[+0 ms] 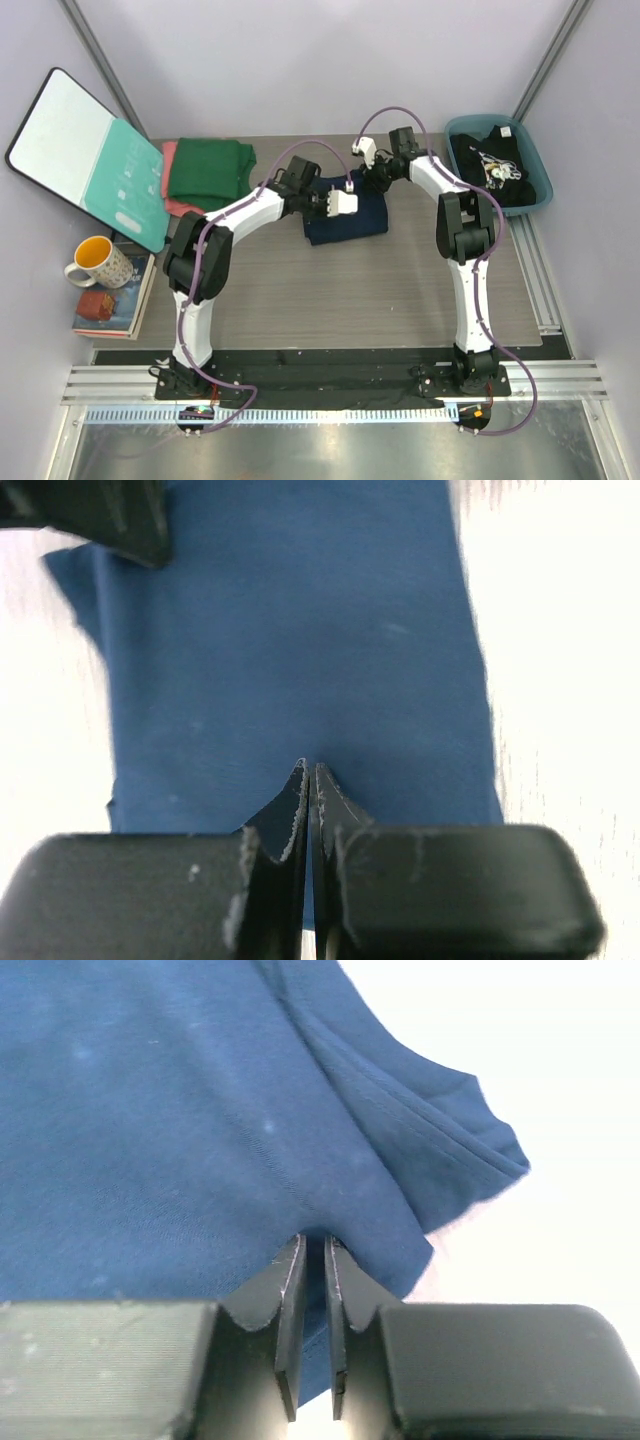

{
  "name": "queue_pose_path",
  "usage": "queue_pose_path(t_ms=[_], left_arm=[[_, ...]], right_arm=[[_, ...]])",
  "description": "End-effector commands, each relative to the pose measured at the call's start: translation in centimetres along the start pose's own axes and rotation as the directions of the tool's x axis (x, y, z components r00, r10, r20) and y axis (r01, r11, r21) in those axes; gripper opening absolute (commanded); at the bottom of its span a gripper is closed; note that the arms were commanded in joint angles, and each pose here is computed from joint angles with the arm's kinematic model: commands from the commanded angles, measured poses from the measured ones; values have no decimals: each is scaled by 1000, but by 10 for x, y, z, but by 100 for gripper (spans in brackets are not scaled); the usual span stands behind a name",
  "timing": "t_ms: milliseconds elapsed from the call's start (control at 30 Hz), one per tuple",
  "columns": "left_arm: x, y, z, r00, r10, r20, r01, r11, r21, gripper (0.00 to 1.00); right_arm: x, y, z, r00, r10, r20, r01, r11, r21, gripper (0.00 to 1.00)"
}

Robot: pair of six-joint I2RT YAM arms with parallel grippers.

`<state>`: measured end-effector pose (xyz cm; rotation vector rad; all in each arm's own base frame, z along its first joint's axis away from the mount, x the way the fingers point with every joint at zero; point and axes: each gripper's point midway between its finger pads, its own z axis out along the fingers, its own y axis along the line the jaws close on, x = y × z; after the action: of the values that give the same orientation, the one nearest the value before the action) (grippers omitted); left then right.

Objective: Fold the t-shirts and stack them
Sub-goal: Smooth out wrinkles on the folded tshirt

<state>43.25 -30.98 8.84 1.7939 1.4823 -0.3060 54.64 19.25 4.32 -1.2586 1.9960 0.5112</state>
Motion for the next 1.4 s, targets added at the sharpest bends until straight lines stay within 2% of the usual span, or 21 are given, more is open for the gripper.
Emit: queue_pose_path(t_ms=[0,200,367,500,667,833,967,1000,1067,1100,1167,1200,1233,1267,1300,1333,1367], left_arm=[[-17,5,1,999,23,37,-23,1000,6,0],[-19,9,1,999,27,34,-27,1000,-6,0],[-4,4,9,999,33,-19,-33,999,-4,0],[32,-6,29,987,18,-157,-22,1000,-22,0],[58,-13,47,972,4,-237,-14,999,-37,0],[49,20,32,969,-79,-234,35,981,-189,0],[20,55,-7,977,-156,-142,96,929,-357,2],[1,68,-29,984,-146,-100,93,907,-410,9],[-11,74,-53,986,-157,-53,114,875,-471,12],[-30,83,-80,989,-146,-13,118,845,-521,15],[-28,80,-99,983,-186,-3,152,811,-565,24],[-37,83,-117,982,-186,22,163,791,-590,39],[-24,84,-126,974,-227,-10,170,757,-631,46],[-16,80,-130,960,-279,-17,204,739,-642,67],[-9,78,-134,948,-317,-27,225,729,-647,81],[0,74,-135,932,-361,-28,260,720,-643,97],[16,67,-136,897,-441,-26,324,697,-640,100]], right_arm=[[-36,-51,-23,988,-145,50,128,960,251,17],[-52,-89,-36,979,-175,102,109,879,464,17],[-52,-88,-35,980,-172,100,106,877,470,17],[-51,-80,-40,982,-163,99,99,880,464,18],[-50,-71,-52,984,-154,91,95,881,464,19],[-48,-62,-64,987,-149,67,102,880,464,31],[-64,-59,-90,983,-166,77,106,861,498,42],[-59,-57,-93,985,-160,66,106,861,498,46],[-68,-51,-107,980,-193,54,140,853,503,50],[-57,-43,-105,982,-186,24,152,865,478,55],[-51,-35,-111,970,-243,-25,228,861,455,58],[-40,-21,-114,964,-261,-58,261,871,416,60],[-34,-16,-115,940,-327,-97,338,857,388,61],[-20,2,-116,926,-358,-124,378,863,334,63],[-14,9,-117,910,-391,-140,415,856,308,63],[-8,16,-117,864,-475,-169,504,821,268,64],[11,37,-110,843,-507,-182,537,819,204,66]])
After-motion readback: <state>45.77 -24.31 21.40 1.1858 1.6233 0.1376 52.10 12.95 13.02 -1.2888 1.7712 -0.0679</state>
